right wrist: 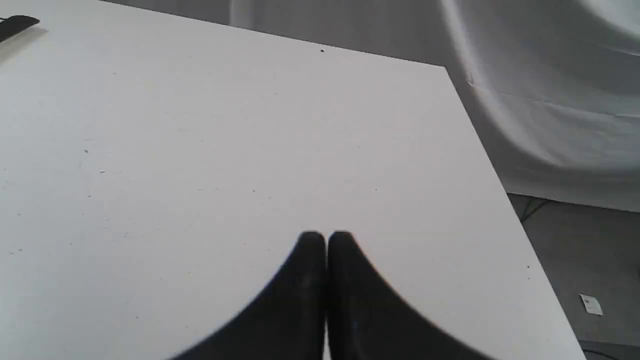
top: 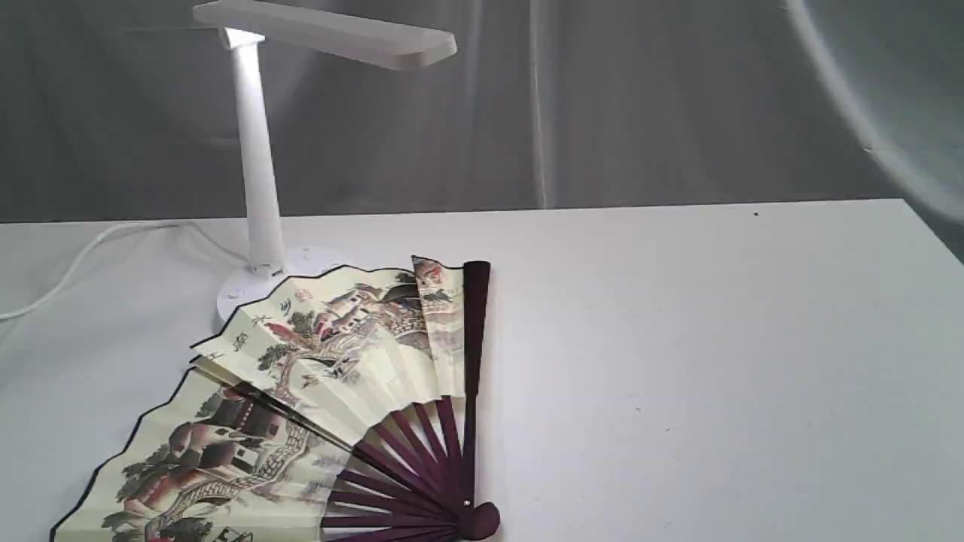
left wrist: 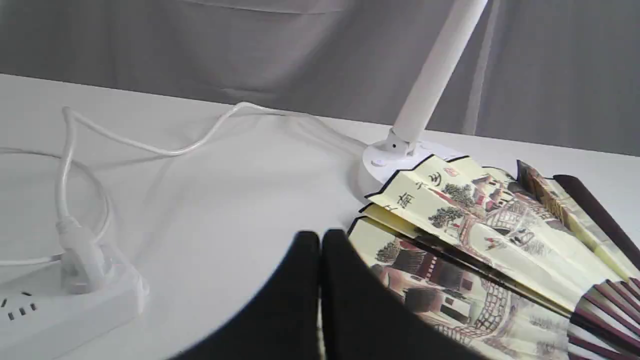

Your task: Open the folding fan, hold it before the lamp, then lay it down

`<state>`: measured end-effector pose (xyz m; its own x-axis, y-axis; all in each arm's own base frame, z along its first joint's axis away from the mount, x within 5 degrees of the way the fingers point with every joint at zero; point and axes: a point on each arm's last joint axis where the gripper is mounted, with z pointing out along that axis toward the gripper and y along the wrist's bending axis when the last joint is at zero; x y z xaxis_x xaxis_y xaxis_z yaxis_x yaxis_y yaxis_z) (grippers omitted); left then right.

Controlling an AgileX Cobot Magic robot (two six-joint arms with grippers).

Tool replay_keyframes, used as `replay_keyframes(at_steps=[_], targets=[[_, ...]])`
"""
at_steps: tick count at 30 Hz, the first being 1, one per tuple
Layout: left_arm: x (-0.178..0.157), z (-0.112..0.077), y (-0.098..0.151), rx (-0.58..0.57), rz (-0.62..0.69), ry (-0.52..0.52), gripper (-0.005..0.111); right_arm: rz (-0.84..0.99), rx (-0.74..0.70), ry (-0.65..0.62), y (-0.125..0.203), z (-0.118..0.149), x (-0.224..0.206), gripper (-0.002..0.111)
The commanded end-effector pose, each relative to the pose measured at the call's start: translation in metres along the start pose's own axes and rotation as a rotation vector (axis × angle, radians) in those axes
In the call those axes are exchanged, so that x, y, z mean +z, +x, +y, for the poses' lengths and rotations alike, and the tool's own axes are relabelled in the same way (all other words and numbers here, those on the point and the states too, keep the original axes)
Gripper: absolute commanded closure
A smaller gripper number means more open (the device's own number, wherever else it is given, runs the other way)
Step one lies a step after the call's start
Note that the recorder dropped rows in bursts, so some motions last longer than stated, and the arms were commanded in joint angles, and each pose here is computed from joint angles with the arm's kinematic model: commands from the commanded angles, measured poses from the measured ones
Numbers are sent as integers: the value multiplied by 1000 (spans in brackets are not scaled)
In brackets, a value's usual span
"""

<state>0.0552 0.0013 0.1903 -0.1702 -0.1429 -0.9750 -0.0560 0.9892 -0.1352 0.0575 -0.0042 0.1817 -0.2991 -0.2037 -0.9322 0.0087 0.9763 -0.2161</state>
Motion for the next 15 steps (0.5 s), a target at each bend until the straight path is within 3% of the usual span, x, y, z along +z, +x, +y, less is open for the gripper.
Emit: replay_keyframes(at_steps=[1,15], targets=[[0,0,1,-2,2,-3,107,4,-19,0,1,0,0,108],[0,0,1,-2,2,-3,107,4,-13,0,1,0,0,108]])
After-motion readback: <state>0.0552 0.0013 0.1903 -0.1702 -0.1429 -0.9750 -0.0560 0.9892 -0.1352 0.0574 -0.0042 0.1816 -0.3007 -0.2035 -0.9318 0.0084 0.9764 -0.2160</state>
